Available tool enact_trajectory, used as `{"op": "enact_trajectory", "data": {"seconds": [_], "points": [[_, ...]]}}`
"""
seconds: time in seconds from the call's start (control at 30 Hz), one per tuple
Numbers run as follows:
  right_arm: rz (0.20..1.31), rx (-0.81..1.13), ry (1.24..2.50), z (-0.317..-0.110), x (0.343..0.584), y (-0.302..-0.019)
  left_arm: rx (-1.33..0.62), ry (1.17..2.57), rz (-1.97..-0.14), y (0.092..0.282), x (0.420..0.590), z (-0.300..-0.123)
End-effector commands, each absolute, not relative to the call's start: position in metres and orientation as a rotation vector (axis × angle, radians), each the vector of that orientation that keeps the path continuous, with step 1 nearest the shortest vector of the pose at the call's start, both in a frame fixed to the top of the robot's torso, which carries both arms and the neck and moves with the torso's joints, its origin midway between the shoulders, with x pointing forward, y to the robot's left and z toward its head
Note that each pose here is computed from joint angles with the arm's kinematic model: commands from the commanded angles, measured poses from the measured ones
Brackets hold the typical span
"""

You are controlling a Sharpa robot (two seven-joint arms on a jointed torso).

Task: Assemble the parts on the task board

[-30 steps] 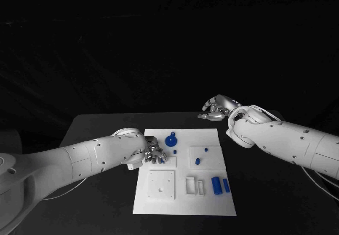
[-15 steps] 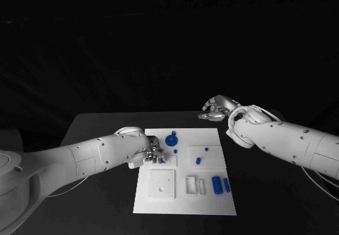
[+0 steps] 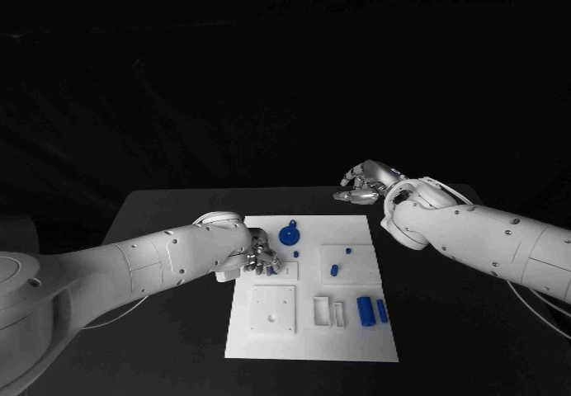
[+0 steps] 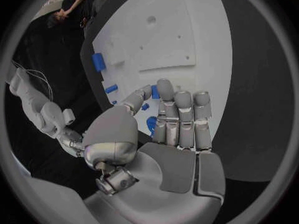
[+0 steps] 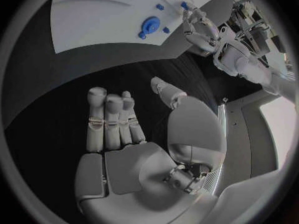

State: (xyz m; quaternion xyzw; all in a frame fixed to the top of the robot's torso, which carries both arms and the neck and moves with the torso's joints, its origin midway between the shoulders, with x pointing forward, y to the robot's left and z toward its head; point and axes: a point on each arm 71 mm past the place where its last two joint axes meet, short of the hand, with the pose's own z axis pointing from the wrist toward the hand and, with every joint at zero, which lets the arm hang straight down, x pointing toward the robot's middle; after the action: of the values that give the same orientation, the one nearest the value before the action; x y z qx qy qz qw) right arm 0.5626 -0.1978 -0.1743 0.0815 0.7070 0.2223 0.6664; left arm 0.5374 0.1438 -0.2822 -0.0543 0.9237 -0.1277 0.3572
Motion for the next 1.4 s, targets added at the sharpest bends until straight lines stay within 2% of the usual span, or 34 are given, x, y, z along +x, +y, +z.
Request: {"op": "enact_trajectory", "data": {"seconds": [0.03, 0.4, 1.4], "points": [[0.506, 0.173, 1.602, -0.1747, 0.5623, -0.1965, -0.124, 2.389, -0.327, 0.1409, 0.5377, -0.2828], [0.508, 0.172, 1.602, -0.1749, 0.5623, -0.1953, -0.134, 2.362, -0.342, 0.1383, 0.5390, -0.2815], [0.513, 0.170, 1.603, -0.1746, 0.5614, -0.1939, -0.107, 2.414, -0.289, 0.1364, 0.5427, -0.2878]]}}
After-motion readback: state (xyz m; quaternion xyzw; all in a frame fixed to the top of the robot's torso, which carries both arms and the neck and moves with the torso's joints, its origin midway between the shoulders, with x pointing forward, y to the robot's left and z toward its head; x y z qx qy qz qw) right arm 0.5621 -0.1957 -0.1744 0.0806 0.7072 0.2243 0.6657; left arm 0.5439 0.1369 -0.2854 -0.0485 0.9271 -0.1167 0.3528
